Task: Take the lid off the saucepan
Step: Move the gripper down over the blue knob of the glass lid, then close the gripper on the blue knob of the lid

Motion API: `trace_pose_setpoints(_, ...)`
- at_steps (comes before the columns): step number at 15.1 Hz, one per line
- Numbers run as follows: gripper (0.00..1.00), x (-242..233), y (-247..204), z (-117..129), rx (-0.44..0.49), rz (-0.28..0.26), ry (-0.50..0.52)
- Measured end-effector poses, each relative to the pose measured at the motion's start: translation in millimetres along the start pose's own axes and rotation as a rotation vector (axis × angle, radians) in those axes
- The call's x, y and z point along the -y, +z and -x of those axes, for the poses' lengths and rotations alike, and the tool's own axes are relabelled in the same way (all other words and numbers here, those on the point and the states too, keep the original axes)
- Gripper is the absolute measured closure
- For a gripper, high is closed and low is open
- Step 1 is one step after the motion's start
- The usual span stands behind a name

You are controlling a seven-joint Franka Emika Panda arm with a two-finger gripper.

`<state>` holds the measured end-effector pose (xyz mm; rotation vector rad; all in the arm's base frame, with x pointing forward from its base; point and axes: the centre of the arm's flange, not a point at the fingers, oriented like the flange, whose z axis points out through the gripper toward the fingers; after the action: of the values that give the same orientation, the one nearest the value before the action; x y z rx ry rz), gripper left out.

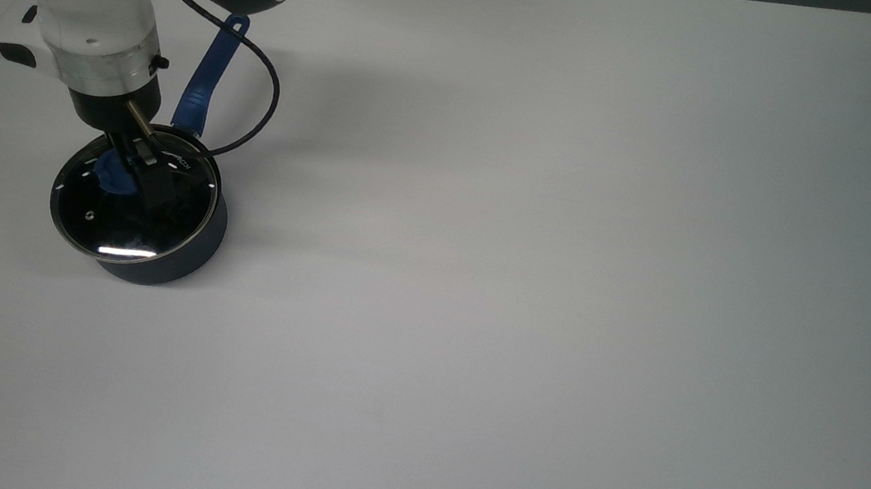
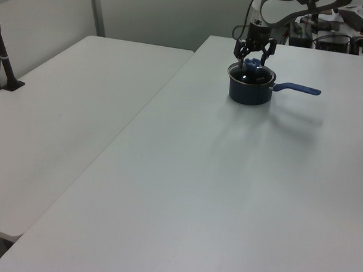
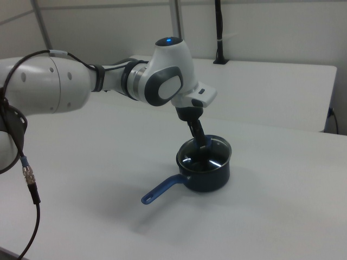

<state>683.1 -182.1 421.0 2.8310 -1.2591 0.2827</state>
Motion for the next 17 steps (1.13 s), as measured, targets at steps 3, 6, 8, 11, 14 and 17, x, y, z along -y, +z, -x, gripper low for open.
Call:
trace_pose_setpoints(3, 0.2, -1.4, -2.4, -2.4, -0.005, -0.001, 0.003)
trace_pose_setpoints(6, 0.2, -3.4, -14.5, -10.6, -0.029, -0.012, 0.011)
trace_pose_setpoints(8, 0.2, -9.2, -26.7, -19.2, -0.051, -0.022, 0.023)
trace_pose_setpoints(11, 0.2, -15.9, -33.5, -23.8, -0.056, -0.024, 0.023)
trace_pose_setpoints(14, 0.2, -13.4, -32.3, -21.7, -0.052, -0.024, 0.001)
trace_pose_setpoints(17, 0.19, -8.3, -26.4, -17.7, -0.043, -0.021, -0.022)
